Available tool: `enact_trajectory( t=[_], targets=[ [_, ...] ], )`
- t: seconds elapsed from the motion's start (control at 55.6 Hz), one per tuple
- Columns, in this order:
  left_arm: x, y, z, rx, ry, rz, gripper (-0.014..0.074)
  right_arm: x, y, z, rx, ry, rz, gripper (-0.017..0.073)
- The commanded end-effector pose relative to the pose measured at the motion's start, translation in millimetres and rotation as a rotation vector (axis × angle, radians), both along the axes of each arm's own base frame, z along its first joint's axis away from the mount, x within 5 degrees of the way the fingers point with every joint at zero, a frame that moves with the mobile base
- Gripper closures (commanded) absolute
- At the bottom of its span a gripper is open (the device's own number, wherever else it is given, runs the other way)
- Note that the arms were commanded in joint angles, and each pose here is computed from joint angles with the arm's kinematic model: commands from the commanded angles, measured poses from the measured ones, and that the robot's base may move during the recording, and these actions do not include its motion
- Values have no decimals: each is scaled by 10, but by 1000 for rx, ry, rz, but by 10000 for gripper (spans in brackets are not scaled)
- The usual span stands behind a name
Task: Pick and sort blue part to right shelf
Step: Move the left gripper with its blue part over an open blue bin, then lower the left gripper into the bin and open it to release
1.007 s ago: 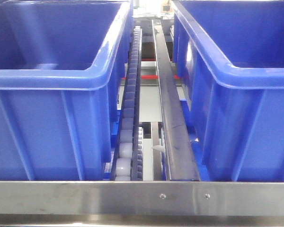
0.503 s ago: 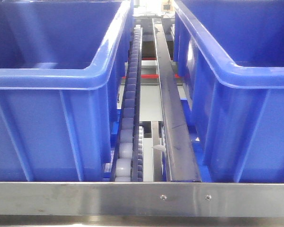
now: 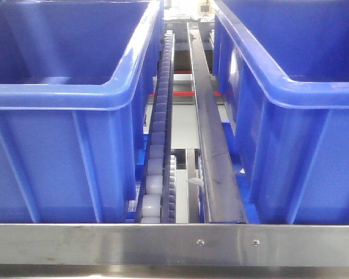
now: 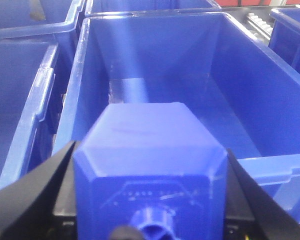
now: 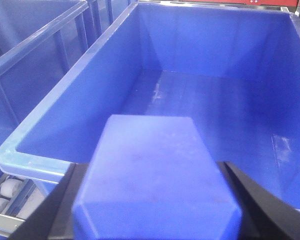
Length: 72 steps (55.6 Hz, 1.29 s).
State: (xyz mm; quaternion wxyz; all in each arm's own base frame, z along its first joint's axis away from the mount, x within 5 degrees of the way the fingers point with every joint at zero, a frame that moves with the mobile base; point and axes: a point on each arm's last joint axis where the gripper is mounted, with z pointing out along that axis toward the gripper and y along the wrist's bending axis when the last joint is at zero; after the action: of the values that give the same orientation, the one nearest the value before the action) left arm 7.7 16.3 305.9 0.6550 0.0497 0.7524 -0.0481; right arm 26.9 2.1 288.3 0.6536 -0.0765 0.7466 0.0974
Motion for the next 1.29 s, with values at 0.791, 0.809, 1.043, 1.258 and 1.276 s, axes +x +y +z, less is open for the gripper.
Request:
enact_trajectory(
  t=[0.791,0.809,1.043,1.258,1.276],
  targets=[
    [2329,-891,584,119,396,-68,312,6,6,175,5,-105,5,354],
    [2367,-906,549,122,405,-70,312,6,6,175,5,-105,5,354],
    [2852,-1106,-27,120,546,-82,312,6,2,151,-1,-79,2,355],
    [3064,-1192,-413,116,642,-82,312,5,-2,120,-10,-46,-2,355],
    [3073,-1195,-434,117,648,-82,312,4,-3,117,-11,-43,-3,355]
  ],
)
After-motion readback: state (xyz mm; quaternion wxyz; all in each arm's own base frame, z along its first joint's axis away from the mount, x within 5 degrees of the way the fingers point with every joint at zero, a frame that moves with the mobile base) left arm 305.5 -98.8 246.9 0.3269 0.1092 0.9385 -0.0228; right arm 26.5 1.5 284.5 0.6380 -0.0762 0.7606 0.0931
